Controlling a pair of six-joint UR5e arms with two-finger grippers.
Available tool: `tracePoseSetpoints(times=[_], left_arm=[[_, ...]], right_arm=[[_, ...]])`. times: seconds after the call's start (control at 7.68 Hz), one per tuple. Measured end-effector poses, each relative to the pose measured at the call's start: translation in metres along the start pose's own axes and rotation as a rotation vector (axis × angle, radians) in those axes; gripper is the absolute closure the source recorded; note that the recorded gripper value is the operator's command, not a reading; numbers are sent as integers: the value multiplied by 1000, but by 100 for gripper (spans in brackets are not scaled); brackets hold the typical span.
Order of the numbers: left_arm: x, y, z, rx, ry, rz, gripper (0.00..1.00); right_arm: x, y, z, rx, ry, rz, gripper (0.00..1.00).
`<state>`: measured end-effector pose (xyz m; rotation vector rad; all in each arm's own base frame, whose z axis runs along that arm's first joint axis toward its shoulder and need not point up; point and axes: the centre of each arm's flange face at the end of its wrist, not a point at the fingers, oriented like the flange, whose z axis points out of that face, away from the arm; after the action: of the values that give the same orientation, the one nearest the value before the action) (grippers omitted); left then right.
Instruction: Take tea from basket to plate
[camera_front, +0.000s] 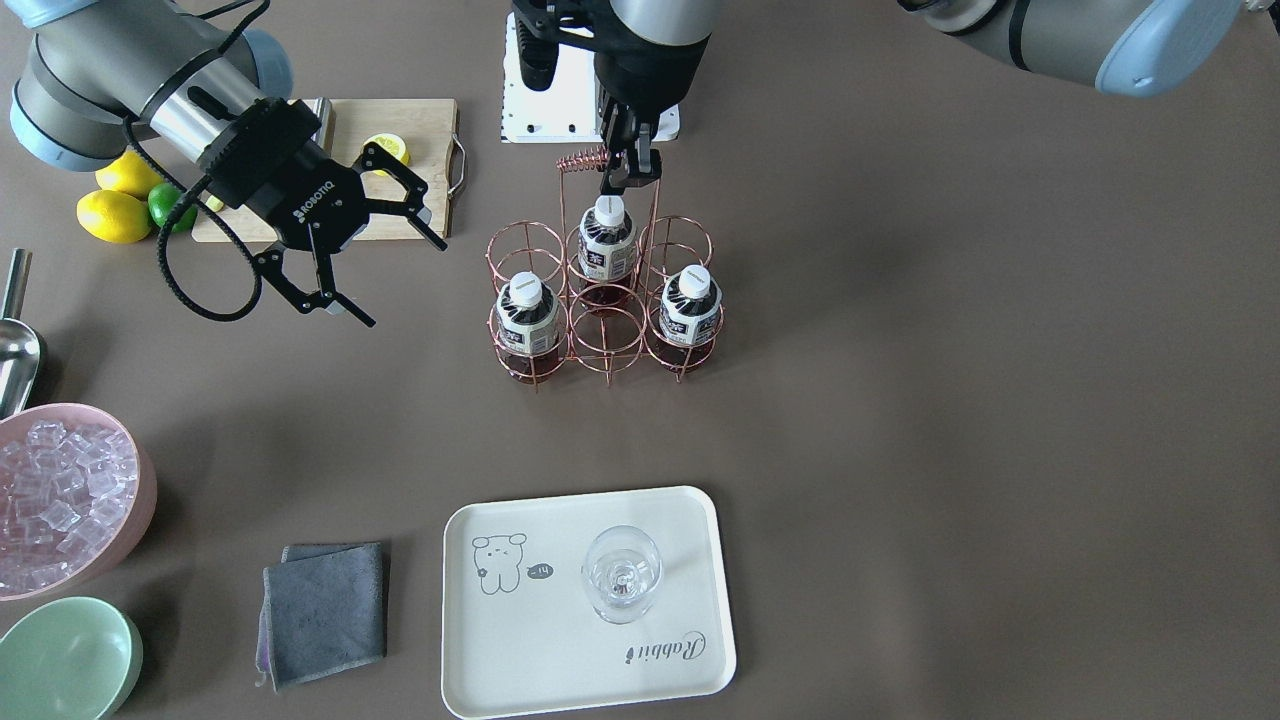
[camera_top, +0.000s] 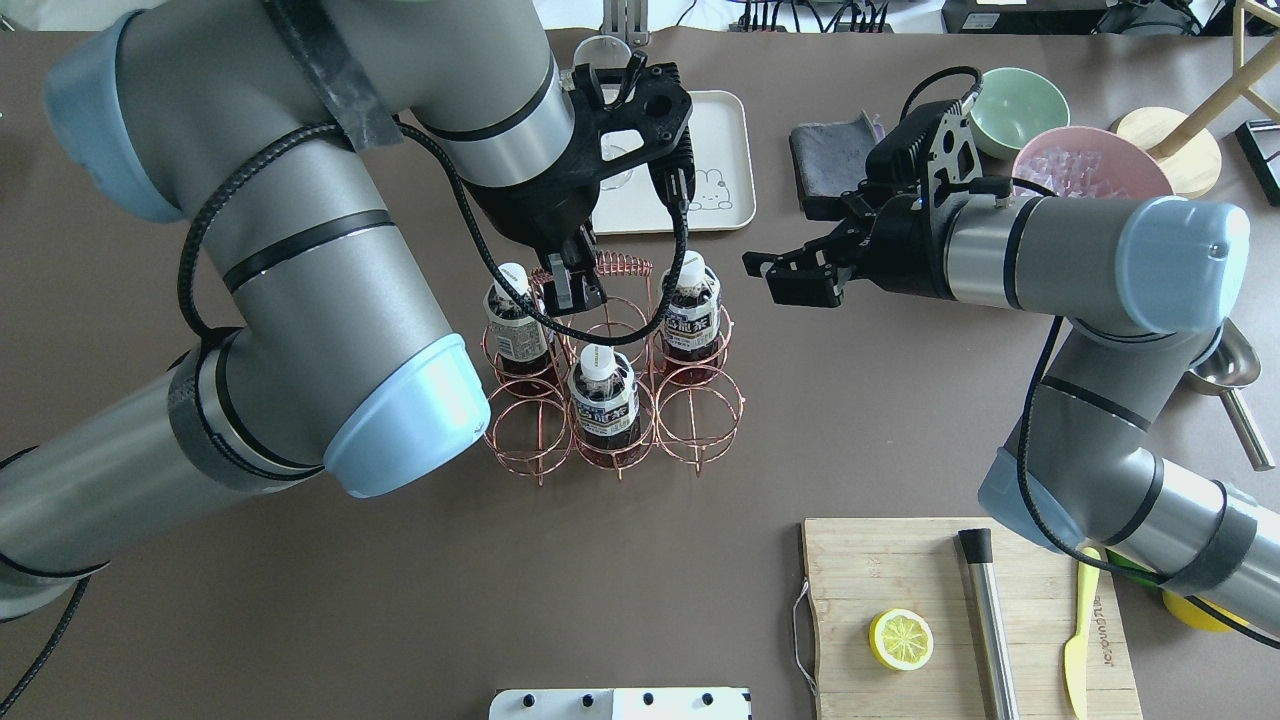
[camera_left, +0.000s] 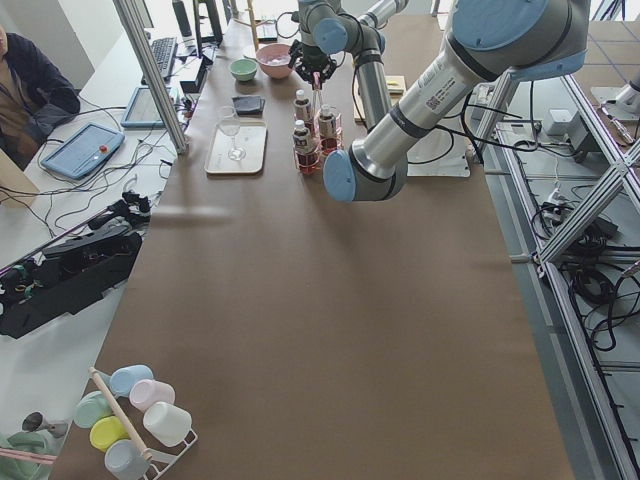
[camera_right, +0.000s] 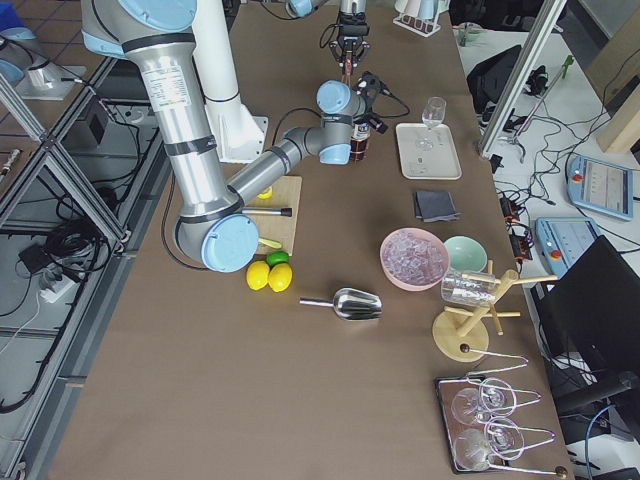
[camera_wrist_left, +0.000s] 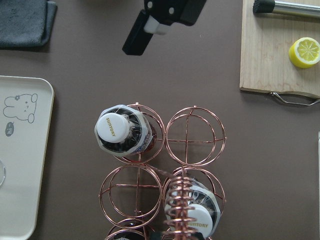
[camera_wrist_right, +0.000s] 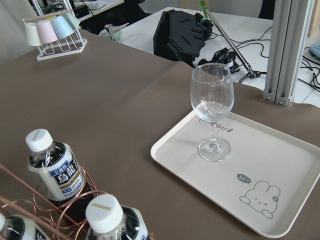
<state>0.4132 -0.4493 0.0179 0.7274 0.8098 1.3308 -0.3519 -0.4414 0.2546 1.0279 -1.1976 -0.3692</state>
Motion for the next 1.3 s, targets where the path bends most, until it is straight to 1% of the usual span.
tracePoseSetpoints(times=[0.13,0.39,0.78,0.91,1.17,1.3], left_arm=[[0,0,0,0,0,0,100],[0,0,0,0,0,0,100],[-1,1,0,-1,-1,-1,100],[-1,1,0,-1,-1,-1,100],[-1,1,1,-1,0,-1,100],[-1,1,1,-2,0,-2,100]], right_arm=[[-16,8,8,32,4,-1,0],[-41,18,20,66,3,0,0],[-64,34,32,72,13,-1,0],[-66,35,36,71,16,-5,0],[-63,28,55,74,34,-18,1],[-59,20,66,80,46,-24,8]])
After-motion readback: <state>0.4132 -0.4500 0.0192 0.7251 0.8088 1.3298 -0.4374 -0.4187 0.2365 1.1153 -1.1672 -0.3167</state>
